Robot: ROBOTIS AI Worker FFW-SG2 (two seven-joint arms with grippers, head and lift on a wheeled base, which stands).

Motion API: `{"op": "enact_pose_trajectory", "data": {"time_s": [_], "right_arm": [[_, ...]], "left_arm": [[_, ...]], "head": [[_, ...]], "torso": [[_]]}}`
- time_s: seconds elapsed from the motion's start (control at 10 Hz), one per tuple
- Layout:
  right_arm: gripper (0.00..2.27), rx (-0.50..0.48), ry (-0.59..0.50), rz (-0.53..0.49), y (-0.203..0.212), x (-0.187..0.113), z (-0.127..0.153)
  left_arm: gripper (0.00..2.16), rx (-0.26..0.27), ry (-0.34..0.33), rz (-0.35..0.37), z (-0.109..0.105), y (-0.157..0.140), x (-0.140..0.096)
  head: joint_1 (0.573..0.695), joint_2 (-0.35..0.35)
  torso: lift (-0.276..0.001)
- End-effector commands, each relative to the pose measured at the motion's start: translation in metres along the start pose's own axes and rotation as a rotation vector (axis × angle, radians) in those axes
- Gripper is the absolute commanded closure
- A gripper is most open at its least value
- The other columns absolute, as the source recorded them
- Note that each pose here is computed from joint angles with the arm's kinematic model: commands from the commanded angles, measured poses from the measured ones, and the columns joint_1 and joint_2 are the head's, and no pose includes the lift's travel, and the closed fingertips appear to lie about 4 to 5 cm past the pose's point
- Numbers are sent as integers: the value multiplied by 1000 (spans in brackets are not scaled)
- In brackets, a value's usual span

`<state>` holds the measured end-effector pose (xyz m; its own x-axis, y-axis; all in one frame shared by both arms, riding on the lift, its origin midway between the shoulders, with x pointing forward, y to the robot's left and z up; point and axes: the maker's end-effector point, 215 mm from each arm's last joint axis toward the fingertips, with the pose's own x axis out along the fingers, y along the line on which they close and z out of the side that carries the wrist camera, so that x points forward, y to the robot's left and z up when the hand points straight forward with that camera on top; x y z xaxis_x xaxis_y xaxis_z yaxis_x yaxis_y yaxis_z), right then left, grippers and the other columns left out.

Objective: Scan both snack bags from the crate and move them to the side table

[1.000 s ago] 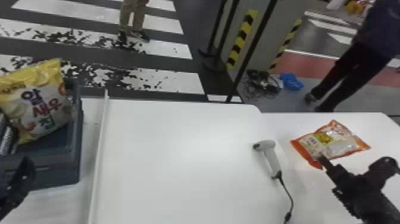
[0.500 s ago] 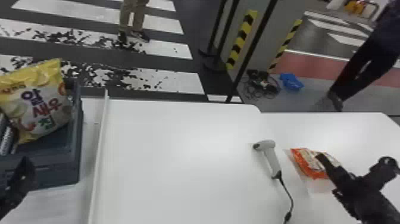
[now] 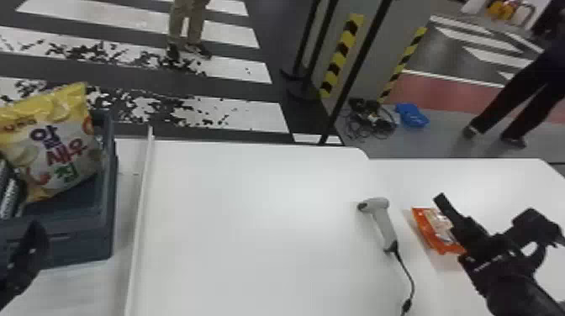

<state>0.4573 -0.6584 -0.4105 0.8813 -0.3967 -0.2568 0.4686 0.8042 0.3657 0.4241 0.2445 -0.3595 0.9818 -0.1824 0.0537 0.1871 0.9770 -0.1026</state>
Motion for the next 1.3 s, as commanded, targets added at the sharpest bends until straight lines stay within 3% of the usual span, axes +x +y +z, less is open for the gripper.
{"op": "enact_pose_trajectory", "data": {"time_s": [0.0, 0.2, 0.4, 0.6, 1.2], "right_arm": [[76, -143, -66, 71, 55, -20, 4], [76, -274, -104, 148, 118, -47, -13], [76, -338, -104, 230, 177, -77, -40], [76, -422, -129, 277, 223, -108, -69], [76, -422, -272, 364, 311, -192, -126]], "left_arm": [[100, 1, 0, 2, 0, -1, 0], [100, 3, 5, 2, -2, -1, 0], [100, 3, 5, 3, -3, -2, 0], [100, 1, 9, 5, -4, -2, 0], [100, -5, 21, -3, -9, -11, 3]], "head": [[695, -350], [695, -350], [695, -350], [695, -272], [695, -103]], "torso": [[-99], [-99], [-99], [-99], [-99]]}}
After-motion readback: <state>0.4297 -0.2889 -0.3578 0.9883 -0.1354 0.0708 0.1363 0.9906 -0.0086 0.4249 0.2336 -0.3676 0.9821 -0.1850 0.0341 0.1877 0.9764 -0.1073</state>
